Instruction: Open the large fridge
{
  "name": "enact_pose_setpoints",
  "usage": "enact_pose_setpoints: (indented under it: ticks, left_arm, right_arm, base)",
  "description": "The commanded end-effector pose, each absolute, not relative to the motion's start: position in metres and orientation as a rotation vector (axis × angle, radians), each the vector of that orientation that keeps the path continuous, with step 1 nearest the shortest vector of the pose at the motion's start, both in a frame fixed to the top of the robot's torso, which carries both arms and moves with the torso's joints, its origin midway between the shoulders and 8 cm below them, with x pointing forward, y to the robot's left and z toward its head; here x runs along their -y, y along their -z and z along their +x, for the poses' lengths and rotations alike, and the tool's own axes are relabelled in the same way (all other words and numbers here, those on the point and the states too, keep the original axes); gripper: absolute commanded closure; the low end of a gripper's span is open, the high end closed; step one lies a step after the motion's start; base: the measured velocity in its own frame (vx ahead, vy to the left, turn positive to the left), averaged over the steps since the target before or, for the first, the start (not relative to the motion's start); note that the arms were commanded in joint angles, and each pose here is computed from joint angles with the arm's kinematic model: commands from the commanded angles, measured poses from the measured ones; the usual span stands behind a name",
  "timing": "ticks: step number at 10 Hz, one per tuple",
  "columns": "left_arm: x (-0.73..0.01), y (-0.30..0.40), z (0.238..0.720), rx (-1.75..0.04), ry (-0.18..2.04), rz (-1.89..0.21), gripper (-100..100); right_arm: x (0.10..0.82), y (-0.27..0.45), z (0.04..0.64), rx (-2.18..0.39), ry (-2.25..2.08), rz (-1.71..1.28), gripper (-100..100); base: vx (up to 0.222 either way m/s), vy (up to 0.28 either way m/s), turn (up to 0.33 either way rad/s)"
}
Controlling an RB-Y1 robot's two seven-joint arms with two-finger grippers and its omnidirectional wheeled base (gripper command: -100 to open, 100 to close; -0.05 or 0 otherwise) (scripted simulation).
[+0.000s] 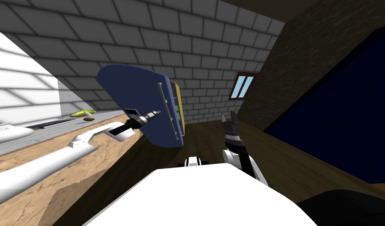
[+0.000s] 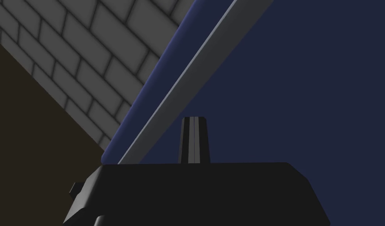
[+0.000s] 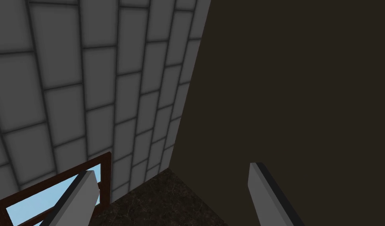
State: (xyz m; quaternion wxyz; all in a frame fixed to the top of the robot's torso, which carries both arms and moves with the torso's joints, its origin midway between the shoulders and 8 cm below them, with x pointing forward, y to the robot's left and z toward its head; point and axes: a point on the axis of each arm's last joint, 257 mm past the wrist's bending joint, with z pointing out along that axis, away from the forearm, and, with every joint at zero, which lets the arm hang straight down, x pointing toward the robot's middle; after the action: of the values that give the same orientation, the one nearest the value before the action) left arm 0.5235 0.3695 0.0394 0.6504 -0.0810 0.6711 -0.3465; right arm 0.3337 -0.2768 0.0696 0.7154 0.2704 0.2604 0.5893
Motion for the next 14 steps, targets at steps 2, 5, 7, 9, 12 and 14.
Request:
enact_pose_setpoints:
  ticks: [2, 5, 7, 9, 12, 14]
  left_arm:
    - [-0.375, -0.042, 0.525, -1.526, 0.774, -0.201, -100]
    - [-0.397, -0.048, 0.532, -1.520, 0.726, -0.246, -100]
    - [-0.399, -0.048, 0.533, -1.521, 0.723, -0.251, -100]
    - [-0.400, -0.048, 0.534, -1.521, 0.720, -0.254, 100]
    - [-0.357, -0.052, 0.520, -1.541, 0.799, -0.164, 100]
    - [-0.328, -0.054, 0.509, -1.554, 0.855, -0.104, 100]
  right_arm:
    - [0.277, -0.070, 0.334, -0.577, -1.305, 0.599, 0]
    - [0.277, -0.070, 0.334, -0.576, -1.305, 0.599, 0]
    - [0.277, -0.070, 0.334, -0.576, -1.305, 0.599, 0]
    - [0.277, -0.070, 0.334, -0.577, -1.305, 0.599, 0]
    - [0.277, -0.070, 0.334, -0.577, -1.305, 0.599, 0]
    - [0.277, -0.070, 0.334, -0.577, -1.305, 0.599, 0]
  base:
    - [-0.001, -0.009, -0.004]
    - [0.125, -0.144, -0.002]
    - [0.088, -0.122, 0.004]
    - [0.011, -0.012, -0.001]
    - [-0.148, 0.183, 0.046]
    - [-0.172, 0.224, 0.056]
